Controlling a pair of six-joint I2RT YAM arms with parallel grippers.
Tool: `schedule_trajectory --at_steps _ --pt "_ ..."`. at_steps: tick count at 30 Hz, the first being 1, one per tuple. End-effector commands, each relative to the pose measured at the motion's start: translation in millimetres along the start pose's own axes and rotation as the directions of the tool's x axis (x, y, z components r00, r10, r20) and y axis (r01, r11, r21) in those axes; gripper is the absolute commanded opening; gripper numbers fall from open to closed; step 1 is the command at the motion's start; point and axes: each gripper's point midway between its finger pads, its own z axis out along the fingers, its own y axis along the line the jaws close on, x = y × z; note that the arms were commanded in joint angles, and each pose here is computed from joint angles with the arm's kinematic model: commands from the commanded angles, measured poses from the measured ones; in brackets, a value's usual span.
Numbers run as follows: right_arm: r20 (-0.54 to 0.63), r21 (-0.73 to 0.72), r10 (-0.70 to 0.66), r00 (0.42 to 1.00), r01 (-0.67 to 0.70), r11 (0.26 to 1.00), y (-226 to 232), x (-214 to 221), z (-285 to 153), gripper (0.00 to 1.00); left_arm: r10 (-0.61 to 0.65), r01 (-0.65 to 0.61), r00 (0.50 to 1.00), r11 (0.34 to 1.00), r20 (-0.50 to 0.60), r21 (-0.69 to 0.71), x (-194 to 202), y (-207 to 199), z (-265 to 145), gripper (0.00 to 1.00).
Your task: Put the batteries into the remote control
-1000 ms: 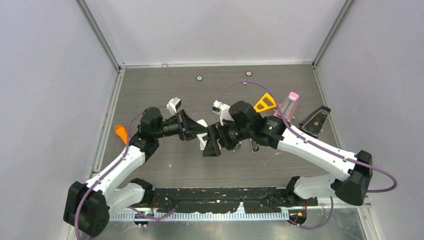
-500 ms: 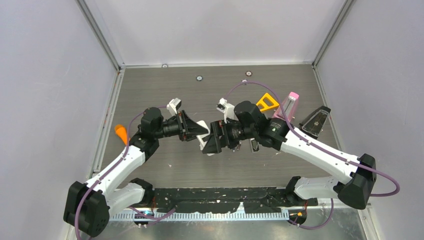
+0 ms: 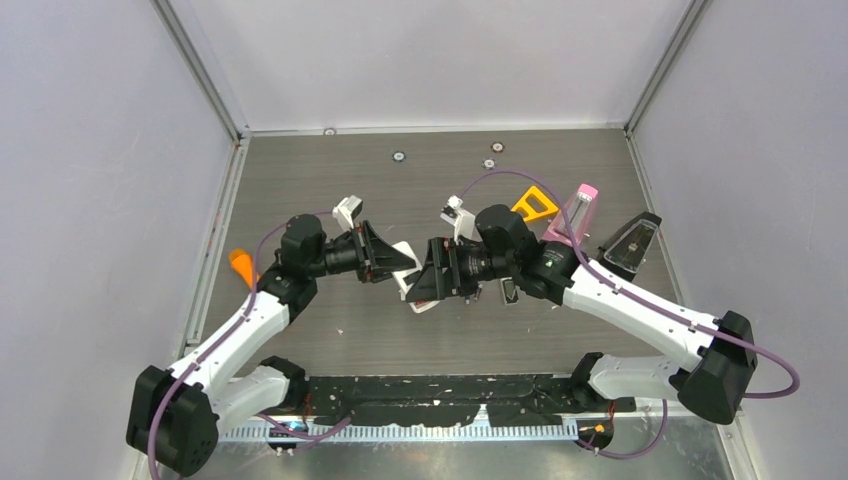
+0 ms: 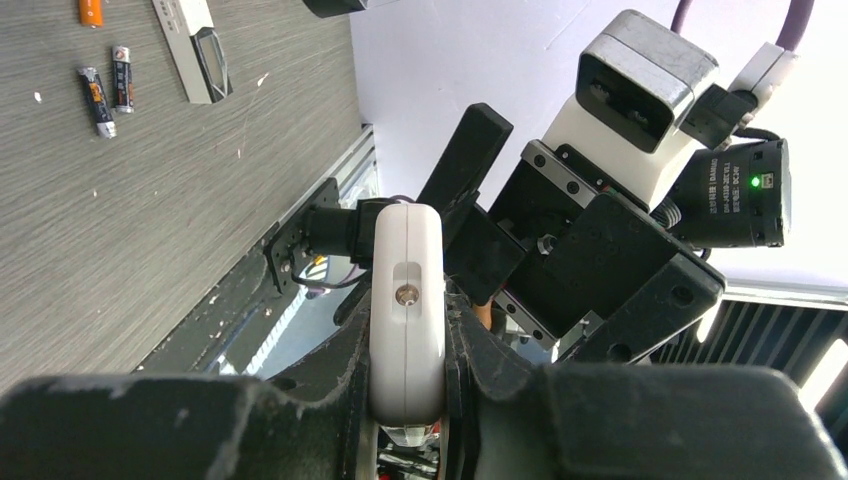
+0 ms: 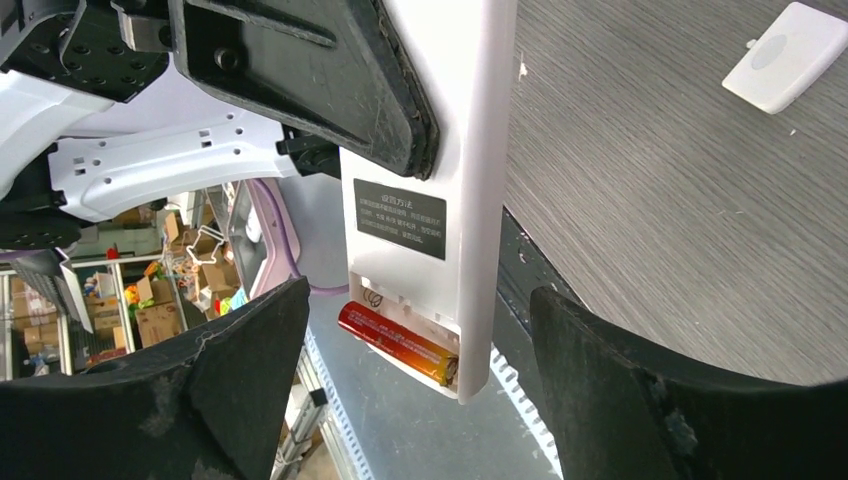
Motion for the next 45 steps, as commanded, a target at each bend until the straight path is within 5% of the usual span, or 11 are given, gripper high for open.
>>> schedule_trajectory --at_steps 1,18,30,39,45 --pt "0.048 -0.078 -0.010 0.999 0.013 0.997 20.7 -10.9 -8.3 0.85 0.109 -0.109 0.994 0.992 -0.002 0.065 1.5 -30.2 -5.2 0.00" --pt "0.033 -0.079 -0.025 0.999 0.028 0.997 18.0 -7.8 -6.3 0.52 0.124 -0.124 0.992 0.990 0.006 0.073 0.1 -33.2 -5.3 0.00" --pt "0.039 -0.072 -0.057 0.998 0.060 0.996 17.4 -8.8 -8.5 0.41 0.108 -0.108 0.994 0.992 0.001 0.072 -0.6 -34.6 -4.5 0.00" --pt "0.059 -0.097 -0.034 0.998 0.040 0.994 27.0 -14.2 -11.8 0.67 0.107 -0.107 0.994 0.992 0.000 0.068 -0.8 -33.0 -3.9 0.00" --pt "0.053 -0.118 -0.053 0.997 0.059 0.991 29.3 -11.4 -12.5 0.71 0.104 -0.104 0.995 0.992 0.001 0.066 -1.0 -32.8 -3.9 0.00"
